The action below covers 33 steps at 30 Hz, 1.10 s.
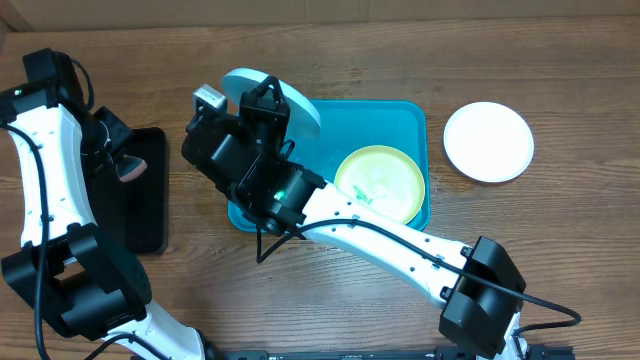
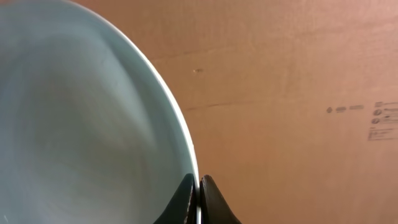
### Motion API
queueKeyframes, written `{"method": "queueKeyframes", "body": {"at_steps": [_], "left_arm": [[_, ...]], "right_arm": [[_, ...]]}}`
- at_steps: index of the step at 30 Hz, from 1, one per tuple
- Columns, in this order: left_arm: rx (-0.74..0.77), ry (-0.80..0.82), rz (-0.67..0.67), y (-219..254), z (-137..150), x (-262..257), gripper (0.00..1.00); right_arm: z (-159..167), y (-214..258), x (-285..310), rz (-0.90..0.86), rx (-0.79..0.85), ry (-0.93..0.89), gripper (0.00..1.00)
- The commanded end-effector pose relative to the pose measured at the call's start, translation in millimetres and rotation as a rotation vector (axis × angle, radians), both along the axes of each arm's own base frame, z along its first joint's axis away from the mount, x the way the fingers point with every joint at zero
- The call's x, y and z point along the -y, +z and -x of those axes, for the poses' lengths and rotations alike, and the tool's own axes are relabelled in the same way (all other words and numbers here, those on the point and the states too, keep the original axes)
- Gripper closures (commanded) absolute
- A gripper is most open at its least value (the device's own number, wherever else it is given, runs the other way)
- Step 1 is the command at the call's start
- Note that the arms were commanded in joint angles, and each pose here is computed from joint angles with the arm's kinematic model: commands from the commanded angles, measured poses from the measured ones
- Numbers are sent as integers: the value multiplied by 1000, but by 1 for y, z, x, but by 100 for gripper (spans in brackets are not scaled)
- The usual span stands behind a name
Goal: Clean dirty plates on tray and stack at the side
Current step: 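Lift the light-blue plate with the right gripper and stack it on the pink plate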
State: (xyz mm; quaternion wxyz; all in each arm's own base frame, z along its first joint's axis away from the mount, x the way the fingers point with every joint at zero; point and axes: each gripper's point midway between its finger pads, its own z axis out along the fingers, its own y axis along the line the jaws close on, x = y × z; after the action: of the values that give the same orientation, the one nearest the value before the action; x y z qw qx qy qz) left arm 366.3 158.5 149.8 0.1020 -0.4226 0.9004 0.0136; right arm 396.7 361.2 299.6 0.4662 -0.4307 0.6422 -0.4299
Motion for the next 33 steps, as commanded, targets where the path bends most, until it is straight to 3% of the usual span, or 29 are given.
{"method": "queueKeyframes", "body": {"at_steps": [1, 2, 5, 6, 8, 14, 16, 20, 26, 33], "left_arm": [[-3, 17, 19, -4, 0, 3, 96], [-3, 17, 19, -4, 0, 3, 96], [6, 12, 44, -4, -2, 7, 96], [14, 6, 67, -4, -3, 11, 95], [15, 1, 68, -4, -3, 11, 96], [18, -1, 66, -4, -4, 11, 96], [18, 0, 66, -4, -4, 11, 96], [19, -1, 66, -4, -4, 11, 96], [26, -1, 62, -4, -6, 10, 96], [31, -1, 60, -3, -7, 10, 96]], "right_arm": [[-1, 24, 13, 3, 37, -38, 96], [-2, 24, 13, -10, 39, -41, 96], [-14, 5, 8, -293, -11, -14, 96], [-22, -33, 4, -389, -203, 66, 96], [-30, -65, 20, -449, -383, 70, 96], [-70, -99, 147, -902, -441, -442, 96], [-71, -119, 180, -1063, -660, -494, 96], [-71, -129, 245, -1349, -893, -568, 96], [-51, -141, 361, -1444, -905, -787, 96], [-22, -175, 449, -1534, -855, -1015, 96]]}}
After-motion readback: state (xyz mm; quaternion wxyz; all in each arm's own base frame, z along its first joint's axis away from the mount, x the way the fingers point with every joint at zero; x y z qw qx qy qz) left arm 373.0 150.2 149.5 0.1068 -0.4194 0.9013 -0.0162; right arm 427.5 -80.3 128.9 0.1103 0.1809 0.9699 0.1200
